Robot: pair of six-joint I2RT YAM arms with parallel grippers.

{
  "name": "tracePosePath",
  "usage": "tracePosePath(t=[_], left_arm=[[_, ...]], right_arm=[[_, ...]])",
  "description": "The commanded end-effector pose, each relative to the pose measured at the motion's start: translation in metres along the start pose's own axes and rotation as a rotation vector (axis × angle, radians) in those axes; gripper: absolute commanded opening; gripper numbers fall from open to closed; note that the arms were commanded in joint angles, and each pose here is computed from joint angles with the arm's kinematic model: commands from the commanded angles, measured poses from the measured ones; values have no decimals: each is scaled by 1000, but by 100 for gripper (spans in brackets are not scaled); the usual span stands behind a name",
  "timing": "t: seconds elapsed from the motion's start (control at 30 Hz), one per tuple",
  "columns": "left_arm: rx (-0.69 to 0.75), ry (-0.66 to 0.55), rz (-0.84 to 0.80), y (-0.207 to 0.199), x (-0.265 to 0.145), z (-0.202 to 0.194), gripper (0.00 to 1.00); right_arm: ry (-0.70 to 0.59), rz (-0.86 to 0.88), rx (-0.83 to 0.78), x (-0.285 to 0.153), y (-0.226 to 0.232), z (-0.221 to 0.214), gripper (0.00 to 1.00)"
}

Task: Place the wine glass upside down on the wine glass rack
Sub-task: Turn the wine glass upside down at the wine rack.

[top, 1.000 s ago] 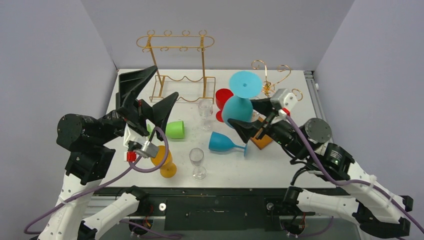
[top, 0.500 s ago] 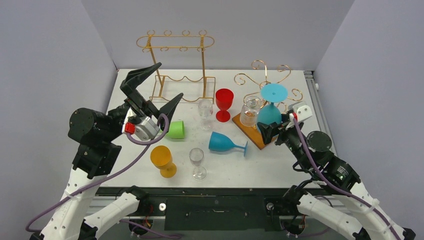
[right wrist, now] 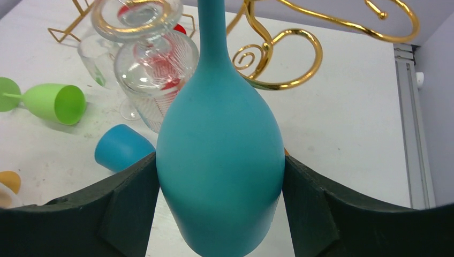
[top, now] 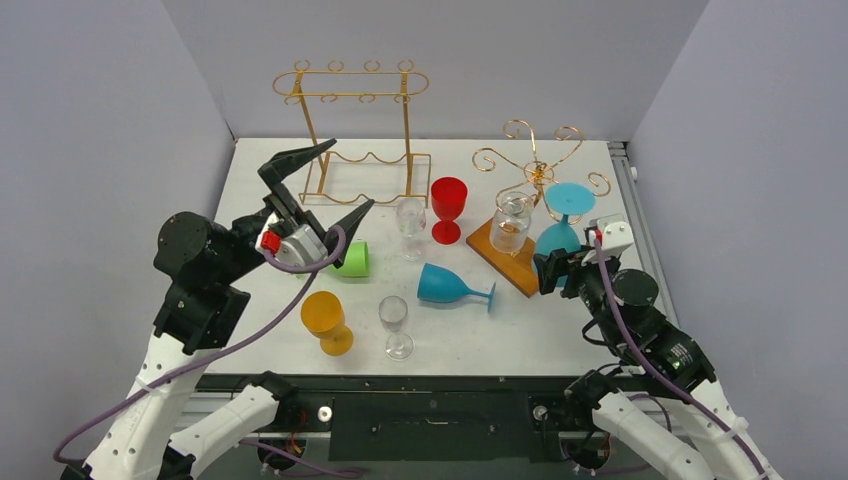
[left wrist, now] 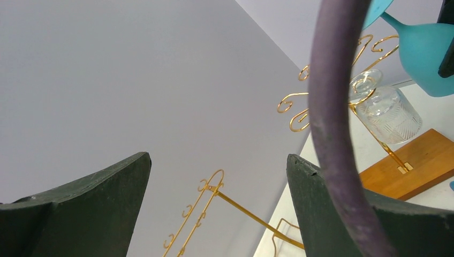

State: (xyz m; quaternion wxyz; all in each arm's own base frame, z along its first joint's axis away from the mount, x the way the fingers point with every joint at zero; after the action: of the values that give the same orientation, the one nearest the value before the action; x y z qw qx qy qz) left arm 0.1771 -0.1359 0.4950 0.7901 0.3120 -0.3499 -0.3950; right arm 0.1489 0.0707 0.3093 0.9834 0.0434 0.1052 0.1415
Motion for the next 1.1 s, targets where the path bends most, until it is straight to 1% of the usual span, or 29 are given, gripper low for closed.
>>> tracePosePath(t=[0.0,0.23,0.47,0.67,0.8,0.83,1.07], left_arm=[[-40,0,8,-1,-1,2,96],[-51,5,-2,-4,1,-2,96],[-63,4,-10,-6,5,-6,96],[-68,3,-17,-7,9,-10,96],[-79,7,-29,-10,11,-14,96],[-67,-13,-15,-6,12,-11,96],[-73,-24,-12,-6,14,-11,96]], right_arm=[[-22,-66,29,-2,-11,1,57],[4,-144,22,0,-24,-13,56],[1,-227,32,16,-43,-15,56],[-14,-244,40,33,-50,-15,54],[-7,-220,38,44,-48,-15,54],[-3,-218,39,46,-48,-16,54],[18,-206,49,59,-48,-20,53]])
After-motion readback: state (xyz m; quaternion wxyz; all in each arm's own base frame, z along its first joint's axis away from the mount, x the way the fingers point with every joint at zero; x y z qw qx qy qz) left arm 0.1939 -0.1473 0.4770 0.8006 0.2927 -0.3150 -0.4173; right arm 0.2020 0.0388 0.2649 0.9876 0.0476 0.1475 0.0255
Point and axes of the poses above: each gripper's point midway between its finger pads, its own x axis out along the fingers, its own y axis along the line the jaws close on, z = x × y, the point moved 7 cm from there along -x, back along the fingers, and after that the axes turned 5 degrees about x, right-handed, at the moved point
